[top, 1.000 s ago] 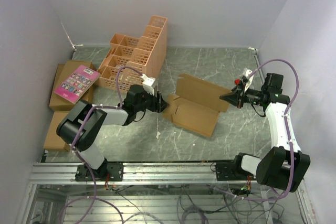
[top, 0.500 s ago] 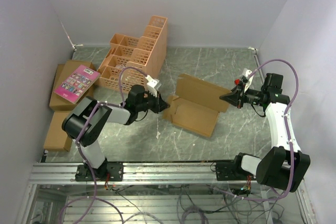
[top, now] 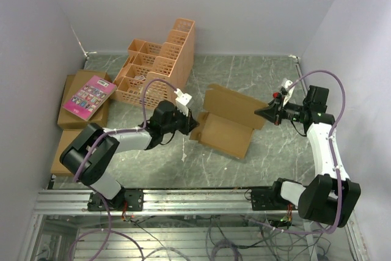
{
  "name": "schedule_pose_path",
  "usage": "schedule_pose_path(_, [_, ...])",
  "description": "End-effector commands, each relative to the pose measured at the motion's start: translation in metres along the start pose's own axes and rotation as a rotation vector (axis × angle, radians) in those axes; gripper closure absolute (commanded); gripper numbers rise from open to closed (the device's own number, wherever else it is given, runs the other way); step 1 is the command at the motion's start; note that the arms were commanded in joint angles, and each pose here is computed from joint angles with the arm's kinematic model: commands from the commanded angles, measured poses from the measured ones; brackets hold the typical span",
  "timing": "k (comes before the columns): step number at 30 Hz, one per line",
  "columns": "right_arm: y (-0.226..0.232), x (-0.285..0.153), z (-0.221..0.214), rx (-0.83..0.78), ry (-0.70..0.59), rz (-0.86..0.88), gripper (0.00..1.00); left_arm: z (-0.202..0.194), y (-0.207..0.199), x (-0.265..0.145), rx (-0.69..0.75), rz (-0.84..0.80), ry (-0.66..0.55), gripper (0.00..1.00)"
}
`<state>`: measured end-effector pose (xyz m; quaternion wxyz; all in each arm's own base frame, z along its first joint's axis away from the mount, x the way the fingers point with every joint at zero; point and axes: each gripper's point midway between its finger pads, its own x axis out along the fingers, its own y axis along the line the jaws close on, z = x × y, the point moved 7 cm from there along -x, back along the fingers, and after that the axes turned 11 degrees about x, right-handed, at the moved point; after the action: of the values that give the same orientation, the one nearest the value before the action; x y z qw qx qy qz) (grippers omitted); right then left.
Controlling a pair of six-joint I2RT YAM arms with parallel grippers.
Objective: Fold the paper box
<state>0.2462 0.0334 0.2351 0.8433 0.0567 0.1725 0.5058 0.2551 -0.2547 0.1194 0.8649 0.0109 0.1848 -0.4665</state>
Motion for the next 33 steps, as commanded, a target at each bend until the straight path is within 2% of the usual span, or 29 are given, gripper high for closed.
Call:
schedule_pose_path(1, [0.0, 0.005, 0.003, 0.014, -0.04, -0.053, 1.0, 0.022, -0.014, 0.007, 0.056, 0.024, -0.028, 0.93])
schedule_pose_path(10, [-0.002, 0.014, -0.013, 0.027, 0.008, -0.049, 1.0, 0.017, -0.024, 0.023, -0.029, -0.003, -0.007, 0.87])
schedule_pose_path(13, [-0.004, 0.016, -0.018, 0.02, 0.032, -0.057, 1.0, 0.015, -0.027, 0.026, -0.065, -0.029, 0.013, 0.79])
schedule_pose_path(18, [-0.007, 0.018, -0.021, 0.017, 0.052, -0.071, 1.0, 0.017, -0.025, 0.023, -0.134, -0.049, 0.007, 0.55])
schedule_pose_path(23, [-0.009, 0.018, -0.022, 0.019, 0.059, -0.079, 1.0, 0.013, -0.02, 0.023, -0.192, -0.078, 0.028, 0.41])
schedule_pose_path(26, [-0.009, 0.018, -0.023, 0.02, 0.061, -0.082, 1.0, 0.007, -0.015, 0.023, -0.247, -0.109, 0.036, 0.38])
schedule_pose_path(29, [-0.01, 0.019, -0.024, 0.025, 0.066, -0.084, 1.0, 0.007, -0.011, 0.021, -0.338, -0.173, -0.043, 0.35])
schedule_pose_path(33, [-0.011, 0.02, -0.026, 0.028, 0.078, -0.088, 1.0, 0.005, -0.013, 0.022, -0.406, -0.256, -0.083, 0.34])
